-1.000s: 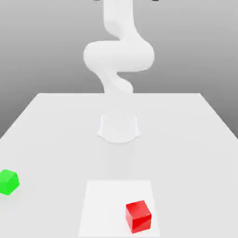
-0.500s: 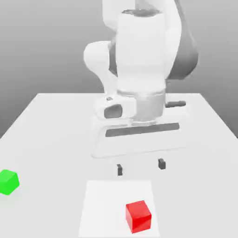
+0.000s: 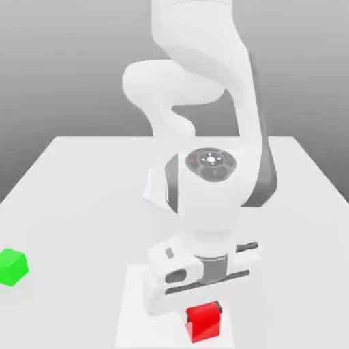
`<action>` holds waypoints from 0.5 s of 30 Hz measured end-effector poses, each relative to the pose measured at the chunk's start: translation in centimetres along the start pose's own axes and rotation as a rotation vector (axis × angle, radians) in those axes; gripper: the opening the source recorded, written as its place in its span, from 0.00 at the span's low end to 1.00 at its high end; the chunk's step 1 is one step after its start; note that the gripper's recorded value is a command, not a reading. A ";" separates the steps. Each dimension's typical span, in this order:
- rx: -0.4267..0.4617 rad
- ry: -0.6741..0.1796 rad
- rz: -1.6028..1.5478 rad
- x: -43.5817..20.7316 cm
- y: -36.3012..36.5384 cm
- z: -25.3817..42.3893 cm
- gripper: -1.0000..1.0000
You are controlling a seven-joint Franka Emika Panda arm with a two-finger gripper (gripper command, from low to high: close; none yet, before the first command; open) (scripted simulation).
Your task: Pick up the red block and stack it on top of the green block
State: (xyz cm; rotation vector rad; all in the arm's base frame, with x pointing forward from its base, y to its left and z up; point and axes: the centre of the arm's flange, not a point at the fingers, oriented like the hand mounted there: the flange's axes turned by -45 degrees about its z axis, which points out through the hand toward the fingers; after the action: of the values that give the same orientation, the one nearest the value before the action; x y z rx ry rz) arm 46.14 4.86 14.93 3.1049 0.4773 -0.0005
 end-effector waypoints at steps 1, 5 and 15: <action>0.000 0.000 0.000 0.0 0.0 -0.8 0.00; 0.000 0.000 0.003 0.0 0.2 -5.3 0.00; -0.004 -0.004 0.383 -9.4 20.7 -8.0 0.00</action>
State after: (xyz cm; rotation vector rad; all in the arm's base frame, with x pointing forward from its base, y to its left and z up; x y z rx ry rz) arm 43.37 -17.70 22.90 3.1344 -0.1223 -0.0049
